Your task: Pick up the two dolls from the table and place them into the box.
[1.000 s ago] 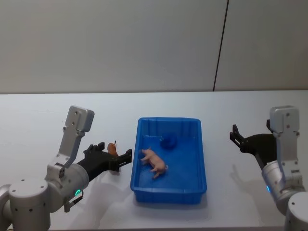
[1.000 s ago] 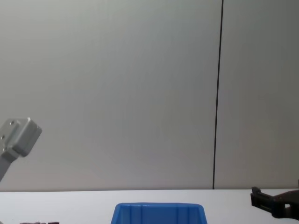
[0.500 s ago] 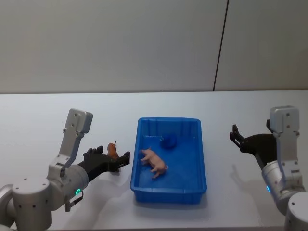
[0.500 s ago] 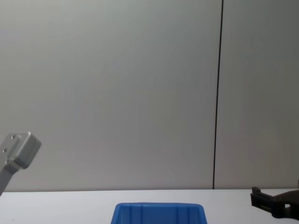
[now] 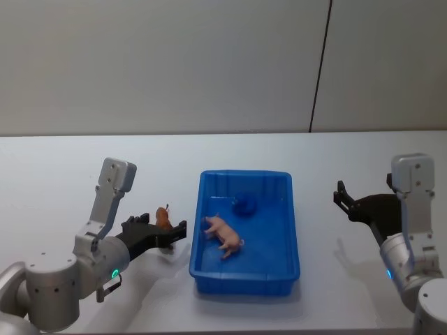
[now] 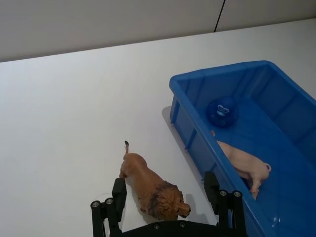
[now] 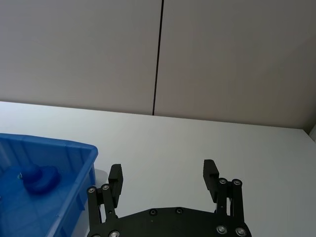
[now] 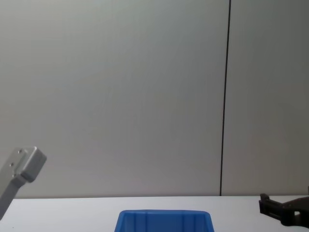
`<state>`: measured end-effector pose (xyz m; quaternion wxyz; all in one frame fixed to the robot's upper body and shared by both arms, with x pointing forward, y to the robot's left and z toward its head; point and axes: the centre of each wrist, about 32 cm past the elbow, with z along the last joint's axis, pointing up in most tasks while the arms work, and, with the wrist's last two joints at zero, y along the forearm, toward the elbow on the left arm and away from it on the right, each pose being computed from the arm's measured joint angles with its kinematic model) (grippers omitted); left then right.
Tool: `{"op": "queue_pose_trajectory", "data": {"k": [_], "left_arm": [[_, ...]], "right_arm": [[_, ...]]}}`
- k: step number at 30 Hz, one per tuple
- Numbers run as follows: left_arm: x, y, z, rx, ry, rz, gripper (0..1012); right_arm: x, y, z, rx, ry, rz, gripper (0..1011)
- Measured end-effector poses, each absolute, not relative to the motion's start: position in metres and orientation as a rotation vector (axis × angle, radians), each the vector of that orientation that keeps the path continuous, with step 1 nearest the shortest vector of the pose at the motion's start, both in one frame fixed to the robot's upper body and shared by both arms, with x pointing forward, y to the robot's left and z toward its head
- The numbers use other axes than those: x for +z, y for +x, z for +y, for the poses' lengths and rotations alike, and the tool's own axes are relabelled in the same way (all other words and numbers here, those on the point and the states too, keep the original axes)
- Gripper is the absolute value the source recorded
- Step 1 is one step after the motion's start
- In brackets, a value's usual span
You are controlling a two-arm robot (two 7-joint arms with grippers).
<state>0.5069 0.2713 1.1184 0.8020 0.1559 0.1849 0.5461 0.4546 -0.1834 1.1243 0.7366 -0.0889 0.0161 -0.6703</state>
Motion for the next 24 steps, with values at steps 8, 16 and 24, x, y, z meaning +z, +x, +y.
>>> {"op": "queue_pose_trajectory", "data": {"k": [8, 16, 24], "left_arm": [[1.114, 0.513, 0.272, 1.172, 0.363, 0.41, 856], [1.114, 0.518, 0.272, 1.175, 0.402, 0.41, 628], [1.121, 0.52, 0.272, 1.179, 0.434, 0.38, 457]], "right_arm": [[1.124, 0.455, -0.183, -1.472, -0.195, 0.035, 1001], [1.124, 0.455, -0.183, -1.472, -0.195, 0.035, 1001], [1.124, 0.455, -0.183, -1.472, -0.195, 0.035, 1001]]}}
